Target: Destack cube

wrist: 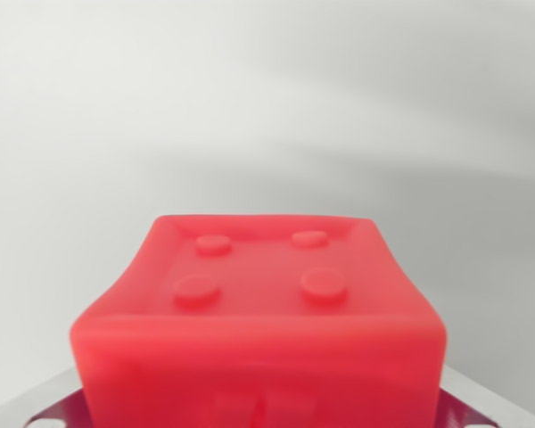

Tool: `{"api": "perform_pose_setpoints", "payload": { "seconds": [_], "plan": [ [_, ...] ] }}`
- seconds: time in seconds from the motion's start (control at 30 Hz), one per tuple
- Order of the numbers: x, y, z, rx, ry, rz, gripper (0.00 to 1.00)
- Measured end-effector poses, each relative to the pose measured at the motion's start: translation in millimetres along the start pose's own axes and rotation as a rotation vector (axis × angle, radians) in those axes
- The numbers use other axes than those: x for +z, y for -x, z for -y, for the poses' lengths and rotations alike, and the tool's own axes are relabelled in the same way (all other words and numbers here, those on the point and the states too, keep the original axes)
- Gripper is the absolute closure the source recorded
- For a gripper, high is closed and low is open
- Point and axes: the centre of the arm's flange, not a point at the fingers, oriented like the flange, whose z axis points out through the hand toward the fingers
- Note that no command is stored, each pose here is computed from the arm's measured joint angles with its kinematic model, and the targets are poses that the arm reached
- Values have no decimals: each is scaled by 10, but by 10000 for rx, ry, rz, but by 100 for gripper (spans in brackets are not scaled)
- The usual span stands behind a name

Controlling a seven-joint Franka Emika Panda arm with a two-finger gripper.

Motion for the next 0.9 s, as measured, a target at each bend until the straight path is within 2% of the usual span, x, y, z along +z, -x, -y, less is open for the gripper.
{"api": "perform_pose_setpoints", "payload": {
  "seconds": [0.47, 0.9],
  "plan": [
    [103, -46, 240, -839, -29, 12, 100],
    [196, -85, 452, -1618, -32, 17, 100]
  ]
}}
